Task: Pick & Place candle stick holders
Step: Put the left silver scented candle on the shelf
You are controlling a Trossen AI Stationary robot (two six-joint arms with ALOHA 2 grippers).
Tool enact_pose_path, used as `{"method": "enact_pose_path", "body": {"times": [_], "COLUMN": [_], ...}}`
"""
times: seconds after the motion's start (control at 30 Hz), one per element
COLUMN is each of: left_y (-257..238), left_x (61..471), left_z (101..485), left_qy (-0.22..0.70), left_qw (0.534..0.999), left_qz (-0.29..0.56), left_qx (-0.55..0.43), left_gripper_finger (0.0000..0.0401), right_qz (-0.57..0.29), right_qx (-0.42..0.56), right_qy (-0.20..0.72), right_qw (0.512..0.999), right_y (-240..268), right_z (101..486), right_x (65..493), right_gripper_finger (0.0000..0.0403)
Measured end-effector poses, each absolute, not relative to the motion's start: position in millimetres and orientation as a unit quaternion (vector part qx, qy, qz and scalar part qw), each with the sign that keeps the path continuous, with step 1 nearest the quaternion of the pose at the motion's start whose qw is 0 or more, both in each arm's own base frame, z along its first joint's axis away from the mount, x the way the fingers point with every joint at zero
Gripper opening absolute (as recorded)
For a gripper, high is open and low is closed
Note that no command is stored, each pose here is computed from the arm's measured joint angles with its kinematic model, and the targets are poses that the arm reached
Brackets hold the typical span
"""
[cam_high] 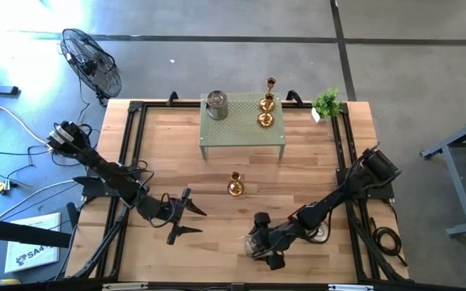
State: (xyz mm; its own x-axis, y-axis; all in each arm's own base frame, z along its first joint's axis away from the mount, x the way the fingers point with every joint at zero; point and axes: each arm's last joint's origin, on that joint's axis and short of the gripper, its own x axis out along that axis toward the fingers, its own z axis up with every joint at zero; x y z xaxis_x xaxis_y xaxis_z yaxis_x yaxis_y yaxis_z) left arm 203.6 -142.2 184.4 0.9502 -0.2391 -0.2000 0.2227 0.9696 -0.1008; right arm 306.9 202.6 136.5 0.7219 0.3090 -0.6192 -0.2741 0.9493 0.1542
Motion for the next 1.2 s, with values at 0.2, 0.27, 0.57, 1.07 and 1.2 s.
{"method": "enact_pose_path", "body": {"times": [0.2,0.27,0.57,1.07,1.2], "left_y": [-142.0,-141.9,-141.8,-141.9,-141.9], "left_x": [203.7,203.6,203.7,203.7,203.7], "left_z": [184.7,184.1,184.1,184.2,184.2], "left_qy": [0.104,0.106,0.106,0.106,0.107], "left_qw": [0.987,0.987,0.987,0.987,0.987], "left_qz": [-0.113,-0.113,-0.112,-0.112,-0.112], "left_qx": [-0.035,-0.033,-0.033,-0.037,-0.037], "left_gripper_finger": [0.025,0.025,0.025,0.025,0.025], "right_qz": [0.125,0.116,0.12,0.117,0.117], "right_qx": [0.065,0.082,0.077,0.083,0.086], "right_qy": [0.34,0.341,0.335,0.333,0.333], "right_qw": [0.93,0.929,0.932,0.932,0.932], "right_y": [201.0,200.8,201.2,201.3,201.3], "right_z": [134.8,134.9,135.6,135.9,136.1], "right_x": [306.0,306.2,306.5,306.8,306.9], "right_gripper_finger": [0.0395,0.0395,0.0397,0.0395,0.0395]}}
